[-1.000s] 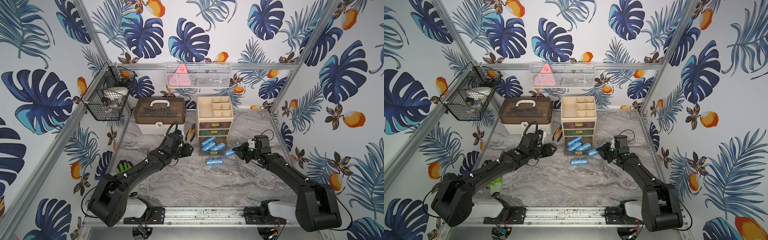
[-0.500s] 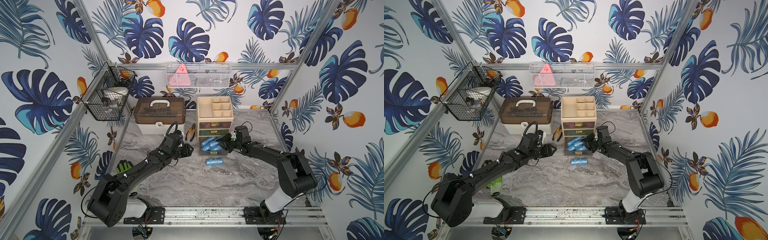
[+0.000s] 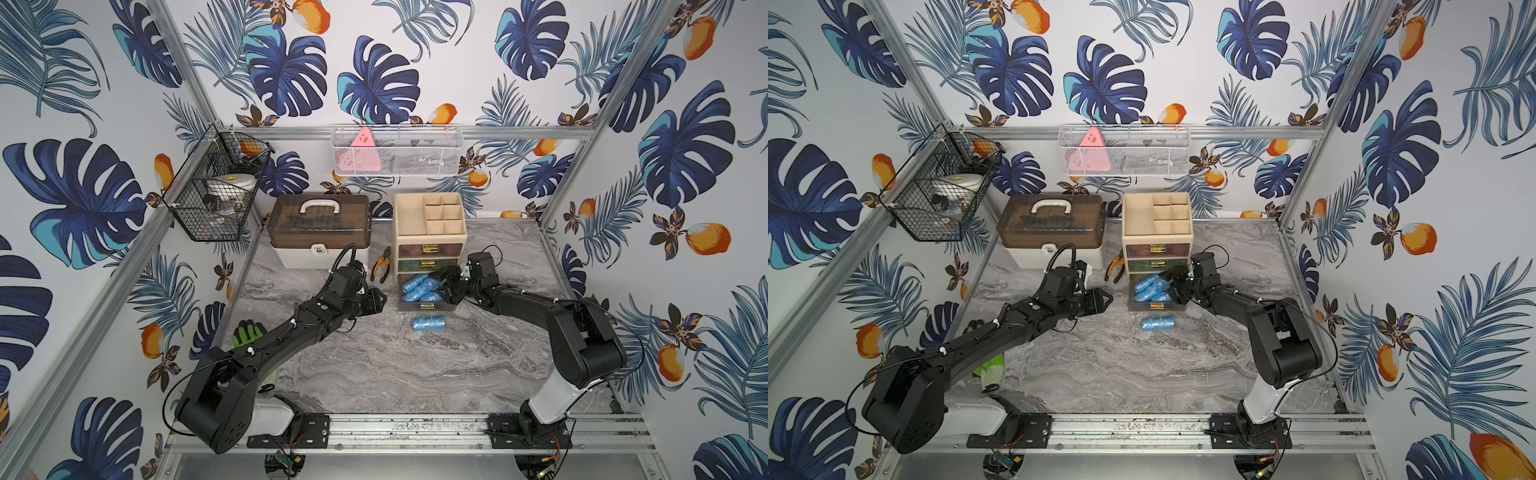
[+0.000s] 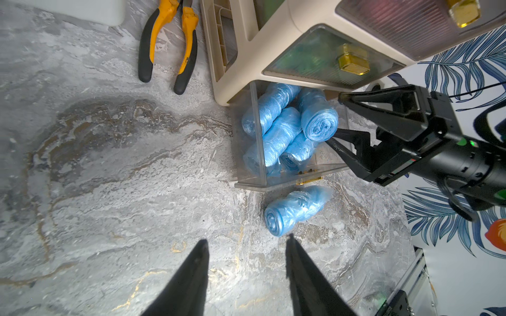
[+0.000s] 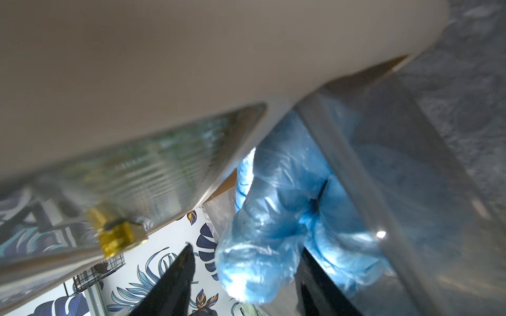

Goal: Sort the rolls of trash bags by color and place them into the drawer
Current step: Place the roll of trash bags in the drawer, then pick up the roll of trash bags from the center of the board.

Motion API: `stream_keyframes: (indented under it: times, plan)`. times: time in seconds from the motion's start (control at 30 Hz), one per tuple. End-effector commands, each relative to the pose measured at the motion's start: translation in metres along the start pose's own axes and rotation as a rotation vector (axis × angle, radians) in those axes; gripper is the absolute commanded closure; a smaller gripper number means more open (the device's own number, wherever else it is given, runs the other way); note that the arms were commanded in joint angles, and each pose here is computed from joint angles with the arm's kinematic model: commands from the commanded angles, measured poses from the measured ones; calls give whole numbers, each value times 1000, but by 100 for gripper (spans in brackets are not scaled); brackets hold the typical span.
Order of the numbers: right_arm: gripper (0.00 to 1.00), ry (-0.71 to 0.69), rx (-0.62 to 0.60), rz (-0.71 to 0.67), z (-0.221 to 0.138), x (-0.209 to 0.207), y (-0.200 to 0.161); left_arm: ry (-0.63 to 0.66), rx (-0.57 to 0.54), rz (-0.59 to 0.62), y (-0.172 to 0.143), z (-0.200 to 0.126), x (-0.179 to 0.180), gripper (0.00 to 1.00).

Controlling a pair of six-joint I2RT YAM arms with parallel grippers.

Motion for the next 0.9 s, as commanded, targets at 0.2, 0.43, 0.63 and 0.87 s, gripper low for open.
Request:
stream_keyframes:
  times: [0.2,0.43,0.63,0.87]
  plan:
    - [42,5,-5,-98,-35,15,-11,-58,42,275,-23,6,-53,49]
    - [43,33,-28,-41,-77,-8,10,-32,122,524,-58,31,-91,47]
    - [43,55,-44,7,-110,-30,24,68,169,592,-71,58,-92,44]
    - [43,68,-21,29,-121,-42,25,149,182,632,-74,80,-84,39]
Point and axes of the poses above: each gripper's point midway between its finger pads, its own z axis out along the fingers, its own x axis along the line the jaws close on, y = z × x, the point moved 6 cm from there along -z, back along the fingers, and after that the axes turned 9 degrees about z, right-handed, at the moved point
